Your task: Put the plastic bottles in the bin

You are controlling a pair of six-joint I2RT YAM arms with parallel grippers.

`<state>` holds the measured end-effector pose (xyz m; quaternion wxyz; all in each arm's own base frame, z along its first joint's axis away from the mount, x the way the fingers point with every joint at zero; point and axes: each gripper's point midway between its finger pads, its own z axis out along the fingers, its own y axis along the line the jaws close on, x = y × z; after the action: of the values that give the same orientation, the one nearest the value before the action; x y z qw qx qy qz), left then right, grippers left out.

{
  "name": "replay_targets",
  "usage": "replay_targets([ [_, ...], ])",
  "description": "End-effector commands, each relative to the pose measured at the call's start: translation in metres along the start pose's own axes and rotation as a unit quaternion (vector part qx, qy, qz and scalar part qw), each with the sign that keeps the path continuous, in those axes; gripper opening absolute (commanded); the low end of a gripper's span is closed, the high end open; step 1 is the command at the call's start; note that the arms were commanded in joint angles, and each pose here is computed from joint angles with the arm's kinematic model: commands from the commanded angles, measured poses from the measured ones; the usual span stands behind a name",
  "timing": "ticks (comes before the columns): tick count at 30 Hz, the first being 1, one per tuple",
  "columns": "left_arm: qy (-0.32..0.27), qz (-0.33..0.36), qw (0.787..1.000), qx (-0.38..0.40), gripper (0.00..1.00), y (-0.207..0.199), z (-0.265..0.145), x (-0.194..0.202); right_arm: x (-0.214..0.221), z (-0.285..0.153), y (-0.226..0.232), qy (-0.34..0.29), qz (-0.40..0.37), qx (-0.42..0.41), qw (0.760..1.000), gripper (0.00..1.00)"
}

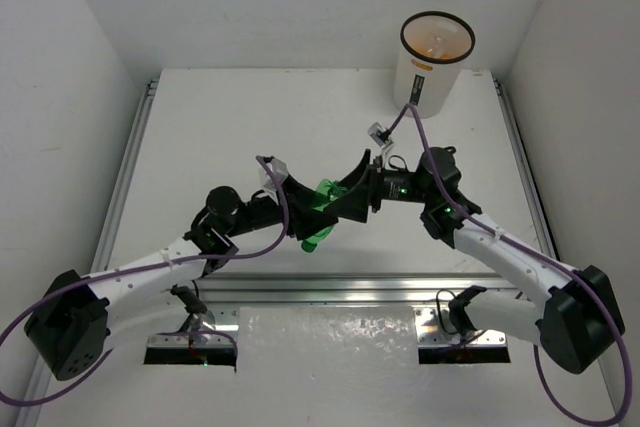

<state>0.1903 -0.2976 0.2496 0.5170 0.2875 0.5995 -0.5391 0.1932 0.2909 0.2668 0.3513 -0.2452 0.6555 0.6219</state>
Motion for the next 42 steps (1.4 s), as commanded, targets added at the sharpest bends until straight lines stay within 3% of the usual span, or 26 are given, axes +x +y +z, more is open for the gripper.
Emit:
replay_targets([
  [1, -0.055, 0.034, 0.997, 0.049, 0.03, -0.022, 0.008, -0.043, -0.016, 0.016, 0.009, -0.013, -0.057, -0.011, 0.998, 0.93],
  [3, -0.056, 0.033, 0.997, 0.042, 0.07, -0.019, 0.011, -0.045, -0.014, 0.022, 0.008, -0.007, -0.060, -0.001, 0.998, 0.67],
  [5, -0.058, 0.035, 0.997, 0.037, 0.26, -0.018, 0.014, -0.051, -0.016, 0.021, 0.005, -0.013, -0.070, 0.010, 0.997, 0.41],
  [6, -0.057, 0.027, 0.998, 0.008, 0.64, -0.007, 0.015, -0.051, -0.020, 0.021, -0.006, -0.024, -0.079, 0.040, 0.996, 0.00],
  [8, -0.044, 0.016, 0.998, -0.032, 0.92, 0.004, 0.013, -0.050, -0.031, 0.014, -0.015, -0.044, -0.095, 0.084, 0.991, 0.00],
  [9, -0.044, 0.010, 0.997, -0.061, 1.00, 0.012, 0.011, -0.051, -0.036, 0.010, -0.022, -0.051, -0.101, 0.107, 0.988, 0.00],
  [10, -0.059, 0.011, 0.993, -0.100, 1.00, 0.021, 0.005, -0.061, -0.057, 0.006, -0.027, -0.076, -0.124, 0.140, 0.979, 0.00],
  [11, -0.038, -0.003, 0.991, -0.131, 1.00, 0.030, -0.001, -0.050, -0.065, -0.004, -0.037, -0.082, -0.123, 0.175, 0.973, 0.00],
  [13, -0.067, -0.027, 0.971, -0.229, 1.00, 0.053, -0.022, -0.062, -0.098, -0.018, -0.042, -0.116, -0.147, 0.228, 0.955, 0.00],
  [14, -0.044, -0.070, 0.955, -0.284, 1.00, 0.066, -0.036, -0.045, -0.113, -0.036, -0.064, -0.136, -0.141, 0.297, 0.935, 0.00],
  [16, -0.081, -0.101, 0.900, -0.416, 1.00, 0.096, -0.074, -0.055, -0.158, -0.056, -0.066, -0.175, -0.177, 0.349, 0.904, 0.00],
  [17, -0.035, -0.123, 0.867, -0.482, 1.00, 0.106, -0.100, -0.027, -0.184, -0.083, -0.081, -0.211, -0.181, 0.411, 0.868, 0.00],
  [18, -0.055, -0.142, 0.834, -0.530, 1.00, 0.114, -0.118, -0.028, -0.195, -0.094, -0.101, -0.206, -0.187, 0.449, 0.849, 0.00],
  [19, -0.037, -0.144, 0.820, -0.553, 1.00, 0.112, -0.131, -0.026, -0.236, -0.115, -0.097, -0.241, -0.204, 0.477, 0.820, 0.00],
  [20, -0.037, -0.152, 0.813, -0.561, 1.00, 0.110, -0.135, -0.027, -0.253, -0.137, -0.111, -0.257, -0.202, 0.529, 0.783, 0.00],
  [21, -0.033, -0.153, 0.807, -0.569, 1.00, 0.109, -0.139, -0.028, -0.263, -0.146, -0.140, -0.247, -0.200, 0.560, 0.765, 0.00],
  [23, -0.016, -0.154, 0.810, -0.566, 1.00, 0.101, -0.141, -0.031, -0.320, -0.174, -0.155, -0.292, -0.210, 0.587, 0.725, 0.00],
  [26, -0.007, -0.141, 0.826, -0.546, 1.00, 0.091, -0.141, -0.037, -0.358, -0.209, -0.183, -0.315, -0.205, 0.612, 0.696, 0.00],
  [30, 0.003, -0.119, 0.836, -0.536, 1.00, 0.085, -0.148, -0.039, -0.405, -0.221, -0.224, -0.329, -0.194, 0.596, 0.706, 0.00],
  [32, 0.011, -0.112, 0.846, -0.521, 1.00, 0.081, -0.143, -0.039, -0.418, -0.227, -0.264, -0.318, -0.173, 0.586, 0.725, 0.00],
  [33, 0.018, -0.111, 0.848, -0.519, 1.00, 0.081, -0.141, -0.038, -0.436, -0.222, -0.258, -0.335, -0.176, 0.558, 0.738, 0.00],
  [36, 0.039, -0.108, 0.846, -0.521, 1.00, 0.083, -0.141, -0.031, -0.420, -0.215, -0.313, -0.321, -0.143, 0.522, 0.777, 0.00],
  [39, 0.045, -0.108, 0.849, -0.516, 1.00, 0.083, -0.139, -0.027, -0.410, -0.211, -0.335, -0.323, -0.138, 0.505, 0.788, 0.04],
  [40, 0.044, -0.108, 0.850, -0.513, 1.00, 0.082, -0.138, -0.028, -0.407, -0.208, -0.339, -0.318, -0.135, 0.496, 0.797, 0.09],
  [41, 0.048, -0.109, 0.852, -0.509, 1.00, 0.082, -0.136, -0.026, -0.400, -0.204, -0.352, -0.313, -0.126, 0.490, 0.804, 0.27],
  [42, 0.048, -0.109, 0.854, -0.506, 1.00, 0.081, -0.135, -0.026, -0.403, -0.202, -0.353, -0.315, -0.126, 0.487, 0.805, 0.68],
])
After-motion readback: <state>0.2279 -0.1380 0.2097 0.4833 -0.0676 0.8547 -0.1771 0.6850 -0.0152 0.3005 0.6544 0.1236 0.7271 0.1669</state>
